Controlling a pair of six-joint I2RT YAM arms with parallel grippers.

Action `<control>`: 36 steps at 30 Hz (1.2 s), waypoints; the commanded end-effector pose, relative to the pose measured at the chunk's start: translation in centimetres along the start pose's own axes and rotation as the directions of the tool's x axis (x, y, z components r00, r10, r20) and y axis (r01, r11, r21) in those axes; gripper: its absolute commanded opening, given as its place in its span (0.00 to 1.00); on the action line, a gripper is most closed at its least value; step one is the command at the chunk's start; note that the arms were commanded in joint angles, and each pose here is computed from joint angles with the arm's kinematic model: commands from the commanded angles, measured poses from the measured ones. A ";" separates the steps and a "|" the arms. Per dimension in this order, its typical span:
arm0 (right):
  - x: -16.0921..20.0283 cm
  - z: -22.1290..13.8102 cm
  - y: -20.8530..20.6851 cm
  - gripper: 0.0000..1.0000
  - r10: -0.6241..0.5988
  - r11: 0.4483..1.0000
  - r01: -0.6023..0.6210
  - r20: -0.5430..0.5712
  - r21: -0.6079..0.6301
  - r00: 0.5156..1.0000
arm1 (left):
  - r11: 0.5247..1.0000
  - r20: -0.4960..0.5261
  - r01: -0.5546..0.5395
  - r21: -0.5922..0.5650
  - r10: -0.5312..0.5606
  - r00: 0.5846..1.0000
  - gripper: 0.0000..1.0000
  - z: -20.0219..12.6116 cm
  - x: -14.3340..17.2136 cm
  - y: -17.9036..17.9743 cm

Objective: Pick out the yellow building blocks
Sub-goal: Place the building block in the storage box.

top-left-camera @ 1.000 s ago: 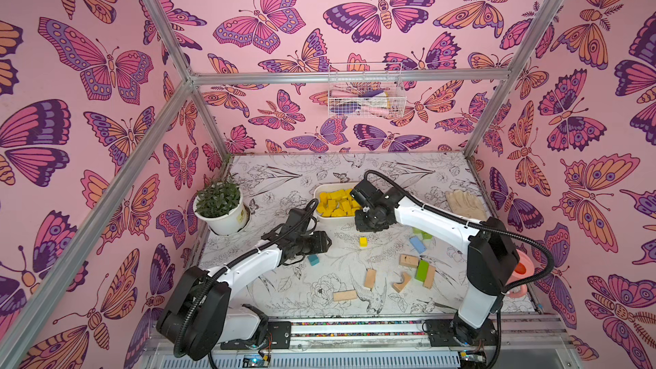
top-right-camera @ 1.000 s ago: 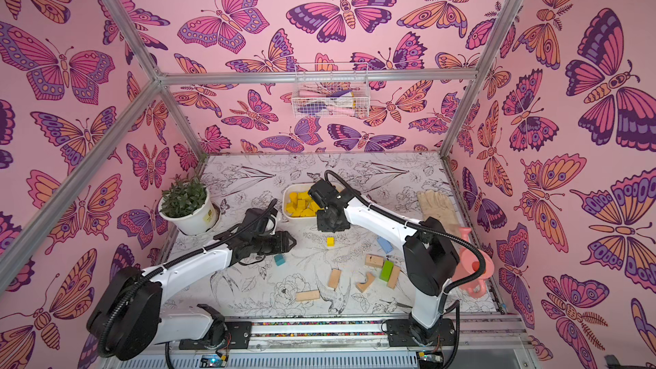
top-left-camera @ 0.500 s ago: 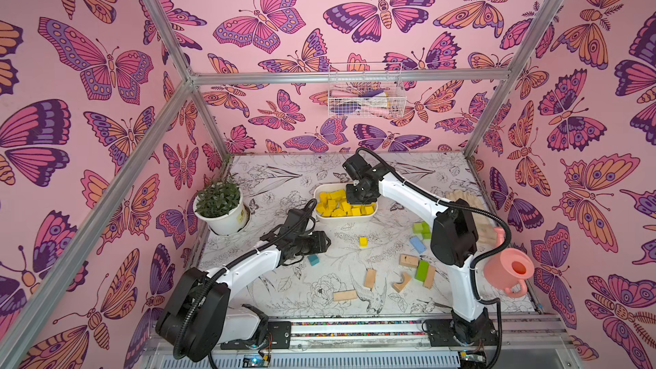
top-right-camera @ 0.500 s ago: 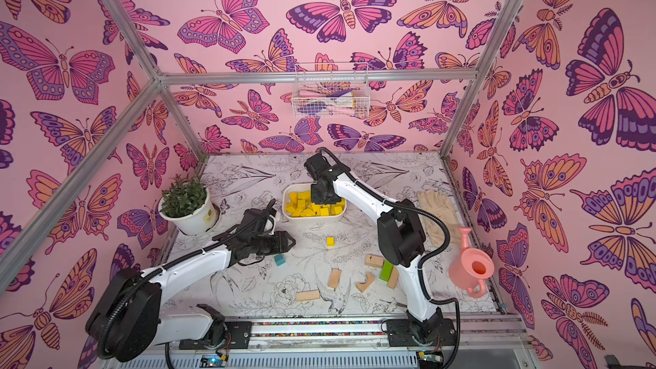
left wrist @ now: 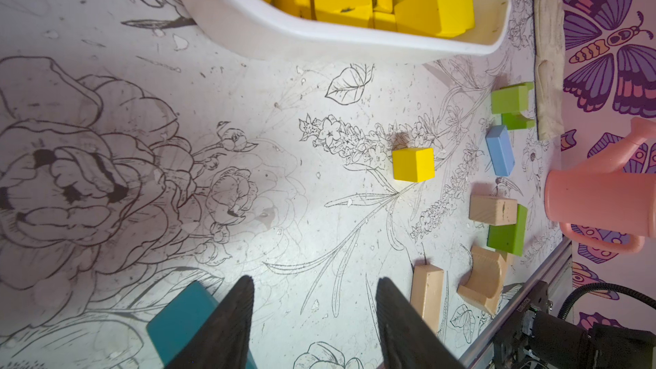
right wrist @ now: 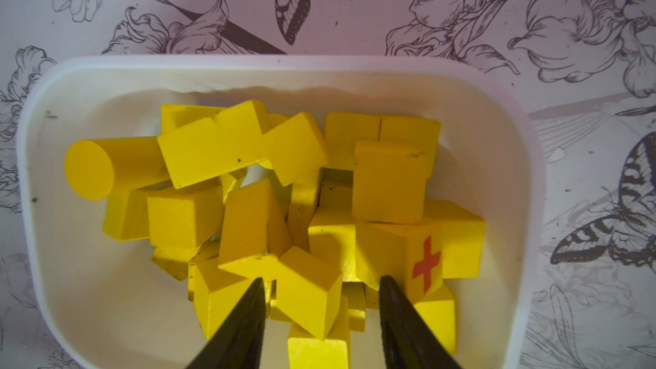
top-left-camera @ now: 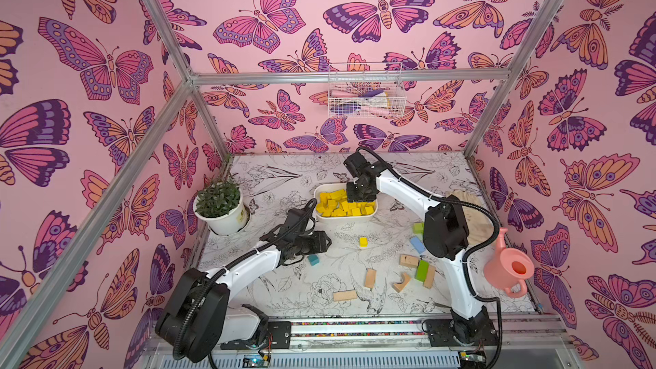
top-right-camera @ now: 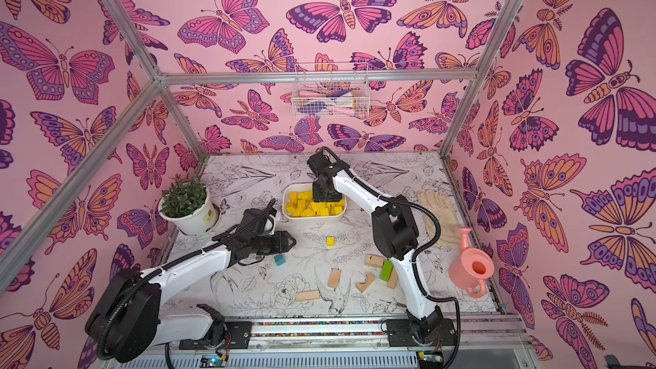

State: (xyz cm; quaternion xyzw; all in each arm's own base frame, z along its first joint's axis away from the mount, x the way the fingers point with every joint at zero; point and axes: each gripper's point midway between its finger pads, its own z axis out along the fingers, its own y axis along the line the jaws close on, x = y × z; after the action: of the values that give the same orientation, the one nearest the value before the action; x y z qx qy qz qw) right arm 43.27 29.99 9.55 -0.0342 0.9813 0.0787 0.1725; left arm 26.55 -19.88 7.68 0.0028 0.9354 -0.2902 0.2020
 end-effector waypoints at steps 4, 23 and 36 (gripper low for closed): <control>1.3 -4.1 -0.6 0.53 -0.008 1.000 0.009 0.029 -0.024 1.000 | 1.000 0.000 -0.001 0.005 0.001 1.000 0.56 -0.1 0.2 0.2; 13.3 -3.9 -0.9 0.52 0.008 0.997 -0.011 -0.046 -0.080 0.999 | 1.000 -0.004 0.009 -0.002 -0.009 1.000 0.56 0.1 0.1 0.3; 15.6 0.2 -1.2 0.51 0.042 0.997 -0.049 -0.125 -0.052 0.991 | 1.000 -0.004 0.011 -0.009 -0.011 1.000 0.56 0.1 0.1 0.5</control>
State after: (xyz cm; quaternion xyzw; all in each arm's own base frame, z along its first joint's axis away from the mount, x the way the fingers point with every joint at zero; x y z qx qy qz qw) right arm 29.05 28.14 4.98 -0.0286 0.9858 0.1131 0.1207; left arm 26.52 -19.90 7.67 0.0030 0.9354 -0.2910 0.2011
